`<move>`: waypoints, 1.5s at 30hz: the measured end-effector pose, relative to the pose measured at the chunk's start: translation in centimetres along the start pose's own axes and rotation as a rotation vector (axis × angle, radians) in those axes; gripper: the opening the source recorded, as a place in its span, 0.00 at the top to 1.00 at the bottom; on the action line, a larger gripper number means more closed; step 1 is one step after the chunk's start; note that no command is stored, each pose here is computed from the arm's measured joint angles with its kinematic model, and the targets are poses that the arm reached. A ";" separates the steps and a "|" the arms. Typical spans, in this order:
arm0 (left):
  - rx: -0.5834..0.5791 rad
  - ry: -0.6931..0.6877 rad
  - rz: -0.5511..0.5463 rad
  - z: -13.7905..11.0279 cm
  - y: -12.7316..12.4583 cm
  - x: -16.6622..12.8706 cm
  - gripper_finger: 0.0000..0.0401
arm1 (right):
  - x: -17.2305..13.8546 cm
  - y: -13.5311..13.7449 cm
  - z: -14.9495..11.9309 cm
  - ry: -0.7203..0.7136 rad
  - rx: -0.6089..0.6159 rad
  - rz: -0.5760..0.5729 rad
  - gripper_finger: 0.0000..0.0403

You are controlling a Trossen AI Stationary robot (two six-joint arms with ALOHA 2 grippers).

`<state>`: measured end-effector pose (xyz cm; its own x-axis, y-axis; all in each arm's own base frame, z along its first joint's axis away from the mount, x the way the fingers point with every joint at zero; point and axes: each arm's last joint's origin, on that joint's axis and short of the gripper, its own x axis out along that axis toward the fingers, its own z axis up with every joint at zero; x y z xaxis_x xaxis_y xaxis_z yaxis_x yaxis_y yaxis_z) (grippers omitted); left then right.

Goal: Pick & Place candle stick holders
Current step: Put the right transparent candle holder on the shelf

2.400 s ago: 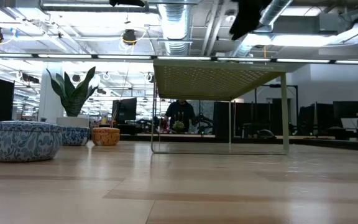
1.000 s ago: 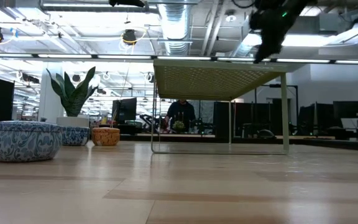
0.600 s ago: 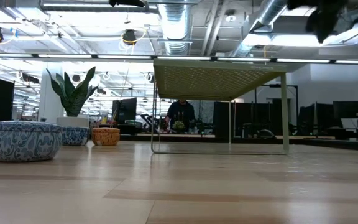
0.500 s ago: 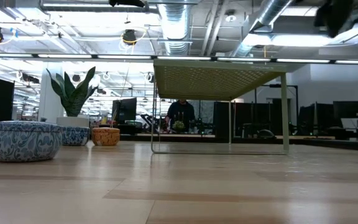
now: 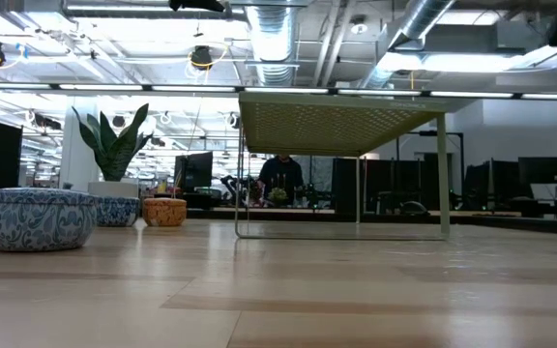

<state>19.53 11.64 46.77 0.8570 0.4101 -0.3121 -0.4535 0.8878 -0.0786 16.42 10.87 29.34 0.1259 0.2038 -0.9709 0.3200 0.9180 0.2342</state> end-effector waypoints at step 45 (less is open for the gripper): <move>-0.007 0.003 0.001 0.0 0.0 0.0 0.14 | 9.9 0.3 -2.8 -0.106 -0.057 -0.045 0.31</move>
<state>19.52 11.64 46.76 0.8561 0.4100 -0.3147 -0.4557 0.8860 -0.0854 15.16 14.16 19.65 0.2125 0.1277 -0.9688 0.2742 0.9438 0.1846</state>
